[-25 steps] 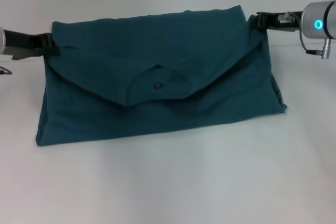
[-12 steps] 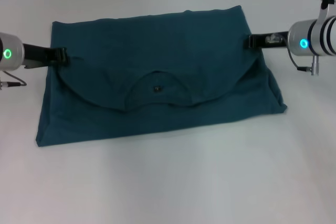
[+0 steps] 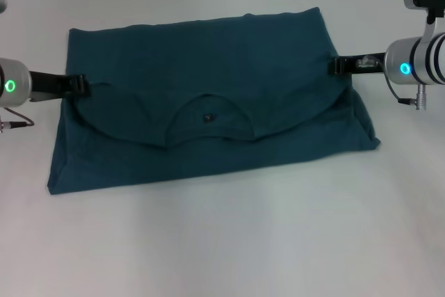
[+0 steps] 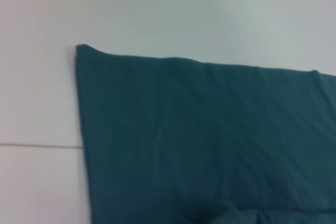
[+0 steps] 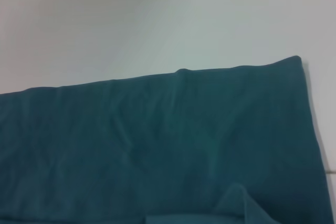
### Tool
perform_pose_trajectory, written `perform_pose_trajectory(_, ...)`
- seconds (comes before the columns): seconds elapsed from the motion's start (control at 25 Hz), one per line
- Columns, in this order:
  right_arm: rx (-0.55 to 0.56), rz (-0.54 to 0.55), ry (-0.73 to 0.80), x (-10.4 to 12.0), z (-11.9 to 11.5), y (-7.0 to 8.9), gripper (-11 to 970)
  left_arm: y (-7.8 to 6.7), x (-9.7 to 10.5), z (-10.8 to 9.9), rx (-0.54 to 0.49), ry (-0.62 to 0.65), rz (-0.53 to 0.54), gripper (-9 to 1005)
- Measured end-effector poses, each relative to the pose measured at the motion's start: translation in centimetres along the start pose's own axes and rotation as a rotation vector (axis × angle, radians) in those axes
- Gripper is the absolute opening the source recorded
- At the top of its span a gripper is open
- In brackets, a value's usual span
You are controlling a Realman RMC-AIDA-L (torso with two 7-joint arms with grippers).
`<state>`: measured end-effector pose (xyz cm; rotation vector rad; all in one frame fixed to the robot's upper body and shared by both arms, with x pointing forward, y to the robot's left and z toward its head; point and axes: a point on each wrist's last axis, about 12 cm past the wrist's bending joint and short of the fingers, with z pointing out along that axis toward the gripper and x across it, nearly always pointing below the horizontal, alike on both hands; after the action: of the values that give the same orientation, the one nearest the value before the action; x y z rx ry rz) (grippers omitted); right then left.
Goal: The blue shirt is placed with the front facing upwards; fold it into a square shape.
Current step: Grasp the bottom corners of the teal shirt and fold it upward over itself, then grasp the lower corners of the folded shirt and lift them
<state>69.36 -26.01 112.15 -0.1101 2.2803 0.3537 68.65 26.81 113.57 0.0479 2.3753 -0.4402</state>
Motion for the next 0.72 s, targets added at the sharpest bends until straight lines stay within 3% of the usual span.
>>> perform_pose_trajectory(0.16,0.011,0.048,0.007,0.6,-0.4,-1.0,40,0.8,-0.2,-0.7,-0.017,-0.031,-0.004,185)
perform_pose_trajectory(0.28,0.009,0.086,0.015,1.2,-1.0,-2.1,151,1.4,-0.4,-1.4,-0.031,-0.067,-0.019,196)
perform_pose_trajectory(0.48,-0.027,0.177,-0.004,1.6,-3.2,-4.0,322,2.5,-0.5,-2.8,-0.055,-0.121,-0.061,417)
perform_pose_trajectory(0.72,-0.137,0.308,-0.05,2.0,-6.8,-6.4,505,3.6,0.4,-4.0,-0.017,-0.137,-0.138,544)
